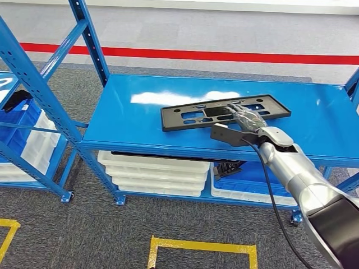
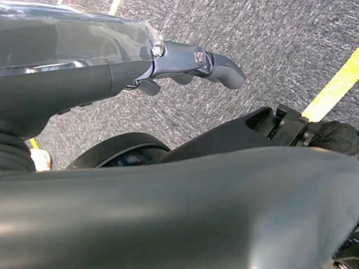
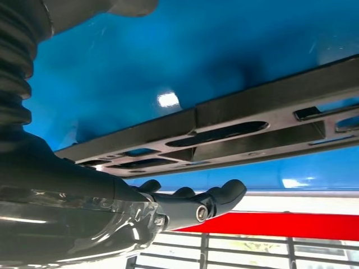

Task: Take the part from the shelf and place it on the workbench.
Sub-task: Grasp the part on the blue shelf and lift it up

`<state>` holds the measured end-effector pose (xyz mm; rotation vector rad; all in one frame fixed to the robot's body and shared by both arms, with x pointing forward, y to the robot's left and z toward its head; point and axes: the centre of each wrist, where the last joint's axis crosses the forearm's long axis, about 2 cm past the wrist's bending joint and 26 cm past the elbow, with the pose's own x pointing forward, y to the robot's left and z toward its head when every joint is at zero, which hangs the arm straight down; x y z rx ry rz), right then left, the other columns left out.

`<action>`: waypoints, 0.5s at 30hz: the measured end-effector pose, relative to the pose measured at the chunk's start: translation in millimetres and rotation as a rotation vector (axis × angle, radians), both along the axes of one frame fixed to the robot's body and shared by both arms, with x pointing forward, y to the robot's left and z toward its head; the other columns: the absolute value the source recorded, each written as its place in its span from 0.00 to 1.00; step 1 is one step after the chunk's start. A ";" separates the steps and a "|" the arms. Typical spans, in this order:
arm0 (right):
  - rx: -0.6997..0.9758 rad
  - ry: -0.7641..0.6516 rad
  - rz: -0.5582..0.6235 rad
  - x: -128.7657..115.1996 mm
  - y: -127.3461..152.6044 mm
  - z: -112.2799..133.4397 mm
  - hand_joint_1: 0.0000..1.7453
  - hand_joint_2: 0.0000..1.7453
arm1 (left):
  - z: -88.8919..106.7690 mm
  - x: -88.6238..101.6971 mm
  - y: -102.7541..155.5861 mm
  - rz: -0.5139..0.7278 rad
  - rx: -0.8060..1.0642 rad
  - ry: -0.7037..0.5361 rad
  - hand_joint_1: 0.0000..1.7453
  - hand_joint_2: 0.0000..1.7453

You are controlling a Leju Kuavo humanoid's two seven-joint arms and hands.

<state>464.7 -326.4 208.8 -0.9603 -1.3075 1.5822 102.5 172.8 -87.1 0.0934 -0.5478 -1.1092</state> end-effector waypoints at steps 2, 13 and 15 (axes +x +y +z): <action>0.001 -0.002 0.002 -1.0 1.4 -2.8 0.00 1.00 | 0.0 0.0 0.0 0.000 0.000 0.000 0.00 0.00; 0.004 -0.023 -0.007 -7.9 4.0 -19.2 0.96 1.00 | 0.0 0.0 0.0 -0.001 0.000 0.000 0.00 0.00; 0.005 -0.029 -0.010 -8.6 3.6 -20.7 0.97 1.00 | 0.0 0.0 0.0 -0.001 -0.001 0.000 0.00 0.00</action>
